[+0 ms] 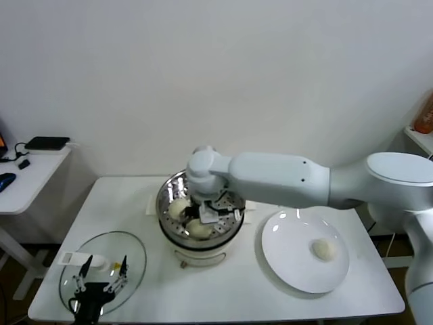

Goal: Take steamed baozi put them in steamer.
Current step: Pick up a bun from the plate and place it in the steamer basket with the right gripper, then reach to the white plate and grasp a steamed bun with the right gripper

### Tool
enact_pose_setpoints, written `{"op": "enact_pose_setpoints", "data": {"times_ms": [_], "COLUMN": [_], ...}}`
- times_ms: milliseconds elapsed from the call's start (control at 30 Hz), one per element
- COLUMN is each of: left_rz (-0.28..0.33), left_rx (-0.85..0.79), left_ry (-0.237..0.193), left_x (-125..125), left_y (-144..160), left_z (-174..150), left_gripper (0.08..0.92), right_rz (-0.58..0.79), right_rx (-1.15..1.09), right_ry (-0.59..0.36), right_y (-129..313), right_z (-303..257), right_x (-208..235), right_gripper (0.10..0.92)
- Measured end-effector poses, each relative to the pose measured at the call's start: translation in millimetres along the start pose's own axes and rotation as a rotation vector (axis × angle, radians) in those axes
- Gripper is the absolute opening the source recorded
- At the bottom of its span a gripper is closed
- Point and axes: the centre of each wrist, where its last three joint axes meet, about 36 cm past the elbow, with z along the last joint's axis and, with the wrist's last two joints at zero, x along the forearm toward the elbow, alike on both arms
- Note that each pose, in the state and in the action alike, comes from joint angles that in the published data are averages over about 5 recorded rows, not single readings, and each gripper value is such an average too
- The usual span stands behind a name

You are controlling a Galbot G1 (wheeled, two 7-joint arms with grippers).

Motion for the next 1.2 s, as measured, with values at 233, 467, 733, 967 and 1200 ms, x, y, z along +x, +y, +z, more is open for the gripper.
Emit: {"op": "enact_pose_setpoints", "data": {"times_ms": [233,467,733,967,1200], "left_rz": [0.003,0.015,0.036,0.063,0.08], "left_rx": [-0.002,-0.012,-0.026,-0.036,-0.03], "left_ry": [-0.007,-0.026,-0.049,-0.062,-0.072], "left_x": [-1,-3,-7,-8,-11], "left_y": [-1,-2,-2,-3,-8], "left_z": [-3,-9,-14,-15,-19], "left_gripper": [0.823,0.823,0.823,0.823,0.823], "right_rz": [0.001,0.023,0.07,0.065,0.033], "right_rx": [-0.075,-0.3,-0.695,-1.058,-1.324], "right_ry": [-0.002,0.0,-0.006,0.003,0.007], "right_y": [22,71,161,268,356], "right_z": [16,41,60,56,27], "right_x": [26,67,109,115,100], "right_gripper": [0.823,0.823,0.823,0.823,0.823]}}
